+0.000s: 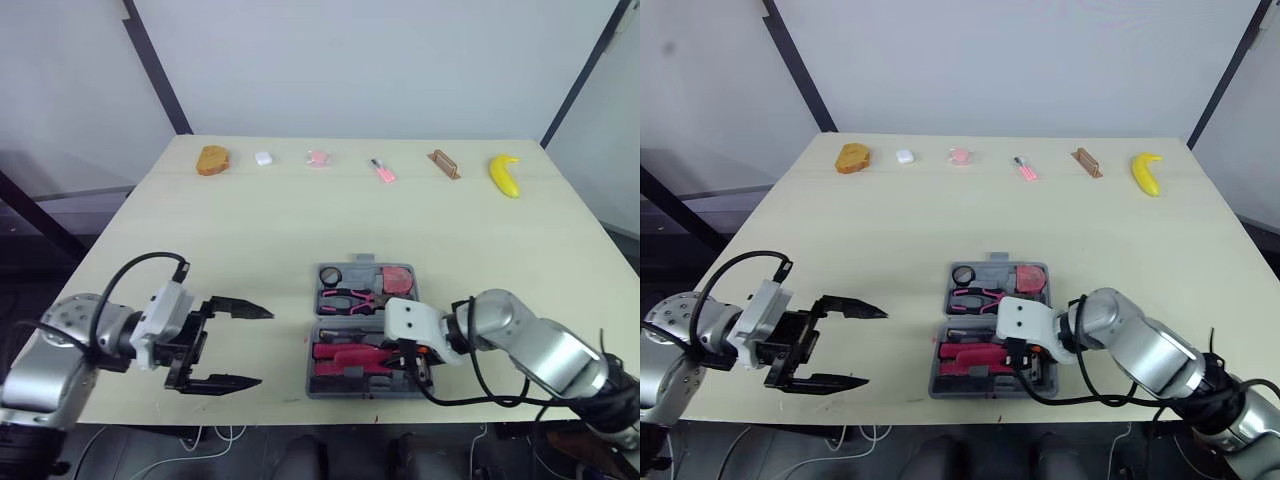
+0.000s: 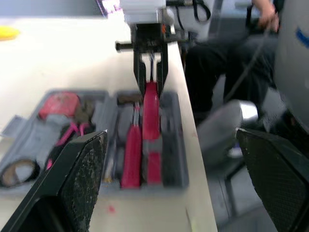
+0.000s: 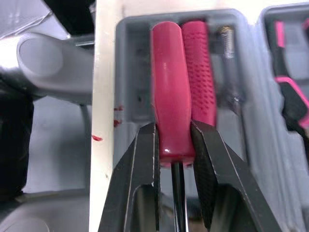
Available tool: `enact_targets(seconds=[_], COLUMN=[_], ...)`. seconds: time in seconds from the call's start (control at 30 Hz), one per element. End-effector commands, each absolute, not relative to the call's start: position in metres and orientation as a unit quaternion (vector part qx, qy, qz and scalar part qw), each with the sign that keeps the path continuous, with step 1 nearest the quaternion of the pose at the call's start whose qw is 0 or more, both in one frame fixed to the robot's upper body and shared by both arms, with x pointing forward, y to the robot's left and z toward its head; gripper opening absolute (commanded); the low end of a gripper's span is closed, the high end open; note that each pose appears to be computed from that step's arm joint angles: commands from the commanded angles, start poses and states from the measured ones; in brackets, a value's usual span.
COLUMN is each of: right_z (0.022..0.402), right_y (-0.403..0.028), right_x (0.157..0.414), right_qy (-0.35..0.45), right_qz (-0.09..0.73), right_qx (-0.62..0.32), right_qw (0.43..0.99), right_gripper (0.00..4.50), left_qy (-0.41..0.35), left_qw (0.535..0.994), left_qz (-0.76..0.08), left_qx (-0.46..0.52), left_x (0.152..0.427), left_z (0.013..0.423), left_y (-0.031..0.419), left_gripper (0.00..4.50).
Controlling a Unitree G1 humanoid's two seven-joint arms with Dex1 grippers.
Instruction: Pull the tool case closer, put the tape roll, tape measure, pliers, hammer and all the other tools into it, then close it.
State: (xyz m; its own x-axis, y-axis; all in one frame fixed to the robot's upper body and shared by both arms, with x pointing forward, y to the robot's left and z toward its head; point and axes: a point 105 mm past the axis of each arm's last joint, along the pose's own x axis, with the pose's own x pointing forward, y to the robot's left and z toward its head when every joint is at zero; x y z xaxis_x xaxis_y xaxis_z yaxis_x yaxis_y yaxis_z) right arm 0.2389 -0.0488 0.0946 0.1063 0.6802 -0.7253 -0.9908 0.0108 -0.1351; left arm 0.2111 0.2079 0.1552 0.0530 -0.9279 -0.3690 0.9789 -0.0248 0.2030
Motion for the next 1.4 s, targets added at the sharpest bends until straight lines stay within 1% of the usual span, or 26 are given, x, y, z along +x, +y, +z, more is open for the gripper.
enact_targets(seconds=[0.03, 0.27, 0.47, 0.67, 0.77, 0.93, 1.1, 1.17, 1.2, 1.23, 1.27, 1.3, 1.4], right_z=[0.095, 0.083, 0.073, 0.069, 0.065, 0.061, 0.060, 0.060, 0.060, 0.062, 0.064, 0.065, 0.070], right_y=[-0.044, -0.039, -0.032, -0.014, -0.005, 0.001, -0.001, -0.002, -0.002, -0.003, -0.003, -0.004, -0.006], right_x=[0.234, 0.229, 0.233, 0.225, 0.228, 0.232, 0.228, 0.227, 0.226, 0.227, 0.227, 0.227, 0.227], right_qy=[0.245, 0.255, 0.260, 0.254, 0.252, 0.254, 0.256, 0.256, 0.256, 0.255, 0.252, 0.251, 0.248], right_qz=[0.626, 0.617, 0.605, 0.621, 0.616, 0.610, 0.616, 0.618, 0.618, 0.619, 0.619, 0.619, 0.624], right_qx=[-0.334, -0.354, -0.364, -0.358, -0.361, -0.358, -0.358, -0.357, -0.357, -0.355, -0.353, -0.351, -0.343], right_qw=[0.661, 0.655, 0.659, 0.650, 0.653, 0.660, 0.654, 0.652, 0.652, 0.653, 0.655, 0.656, 0.657], right_gripper=[0.40, 0.40, 0.40, 0.40, 0.40, 0.40, 0.40, 1.44, 1.69, 2.07, 2.64, 3.03, 3.03], left_qy=[0.061, 0.050, 0.050, 0.059, 0.061, 0.061, 0.060, 0.060, 0.060, 0.060, 0.060, 0.060, 0.059], left_qw=[0.657, 0.647, 0.638, 0.637, 0.638, 0.638, 0.640, 0.641, 0.642, 0.643, 0.643, 0.644, 0.645], left_qz=[-0.713, -0.722, -0.727, -0.725, -0.725, -0.725, -0.725, -0.724, -0.723, -0.722, -0.722, -0.722, -0.721], left_qx=[0.239, 0.241, 0.248, 0.253, 0.254, 0.252, 0.249, 0.249, 0.249, 0.248, 0.247, 0.247, 0.246], left_x=[0.203, 0.200, 0.199, 0.198, 0.197, 0.194, 0.194, 0.194, 0.194, 0.194, 0.194, 0.194, 0.194], left_z=[0.151, 0.149, 0.147, 0.146, 0.145, 0.142, 0.141, 0.139, 0.139, 0.138, 0.137, 0.137, 0.136], left_y=[0.212, 0.212, 0.212, 0.218, 0.221, 0.222, 0.222, 0.223, 0.223, 0.223, 0.224, 0.224, 0.224], left_gripper=[4.50, 4.50, 4.50, 4.50, 4.50, 4.50, 4.50, 4.50, 4.50, 4.50, 4.50, 4.50, 4.50])
